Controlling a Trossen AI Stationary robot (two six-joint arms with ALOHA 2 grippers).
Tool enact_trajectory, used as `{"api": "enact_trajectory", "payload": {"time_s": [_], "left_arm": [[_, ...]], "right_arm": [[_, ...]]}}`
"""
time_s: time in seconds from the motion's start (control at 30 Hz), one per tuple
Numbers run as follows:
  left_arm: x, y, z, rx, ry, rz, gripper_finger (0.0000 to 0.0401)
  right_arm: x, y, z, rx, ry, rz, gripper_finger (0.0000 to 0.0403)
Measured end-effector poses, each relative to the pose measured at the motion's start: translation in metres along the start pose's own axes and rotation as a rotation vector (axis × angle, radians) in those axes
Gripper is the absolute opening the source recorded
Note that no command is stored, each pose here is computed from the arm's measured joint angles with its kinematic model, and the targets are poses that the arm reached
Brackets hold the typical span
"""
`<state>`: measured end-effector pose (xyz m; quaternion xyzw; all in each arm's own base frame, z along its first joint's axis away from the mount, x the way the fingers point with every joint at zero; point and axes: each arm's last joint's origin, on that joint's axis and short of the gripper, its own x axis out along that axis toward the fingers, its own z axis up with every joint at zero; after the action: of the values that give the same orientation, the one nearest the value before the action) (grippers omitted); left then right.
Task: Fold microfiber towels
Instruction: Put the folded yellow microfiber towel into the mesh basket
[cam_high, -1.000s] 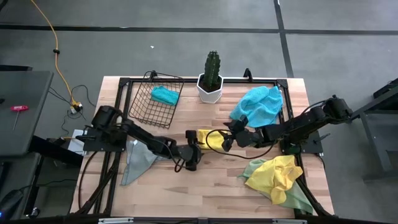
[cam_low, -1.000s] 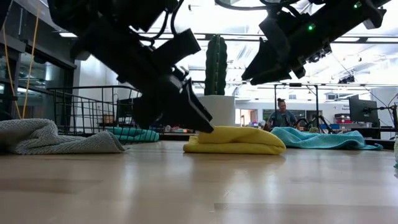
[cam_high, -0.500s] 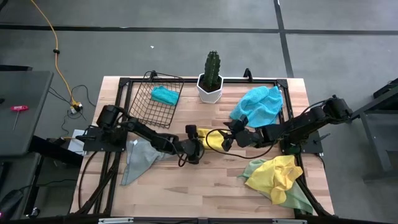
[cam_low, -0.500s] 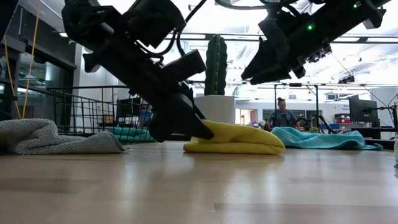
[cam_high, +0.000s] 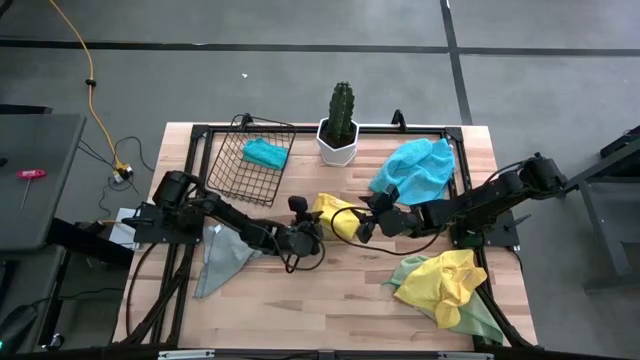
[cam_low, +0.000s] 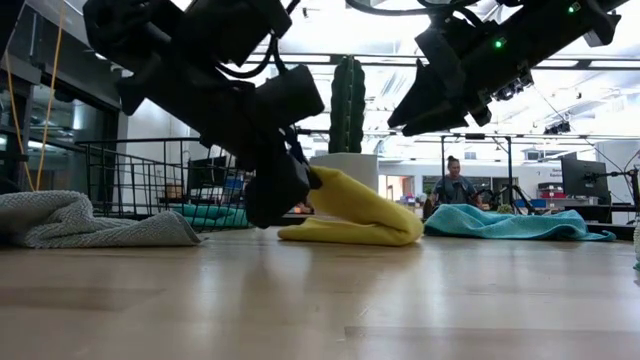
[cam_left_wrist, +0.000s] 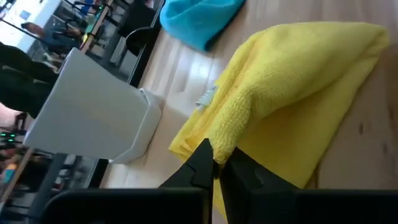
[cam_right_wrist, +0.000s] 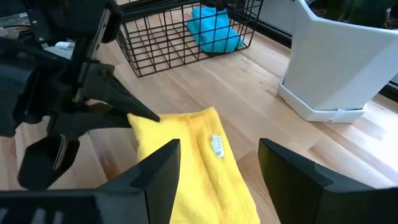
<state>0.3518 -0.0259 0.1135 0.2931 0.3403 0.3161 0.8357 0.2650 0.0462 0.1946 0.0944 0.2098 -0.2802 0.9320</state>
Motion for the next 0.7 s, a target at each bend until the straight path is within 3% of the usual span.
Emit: {"api": "enact_trajectory", "payload": {"time_s": [0.4, 0.5, 0.7], "left_arm": [[0.017, 0.005, -0.014, -0.028, 0.07, -0.159, 0.0043], [0.019, 0.005, -0.02, -0.036, 0.109, -0.22, 0.0075], [0.013, 0.008, -0.023, -0.017, 0.162, -0.176, 0.0164]], "right_arm": [[0.0, 0.0, 0.0, 0.031, 0.006, 0.01, 0.0209], [0.0, 0.0, 0.0, 0.039, 0.006, 0.01, 0.0209], [0.0, 0.0, 0.0, 0.034, 0.008, 0.014, 0.0209]]}}
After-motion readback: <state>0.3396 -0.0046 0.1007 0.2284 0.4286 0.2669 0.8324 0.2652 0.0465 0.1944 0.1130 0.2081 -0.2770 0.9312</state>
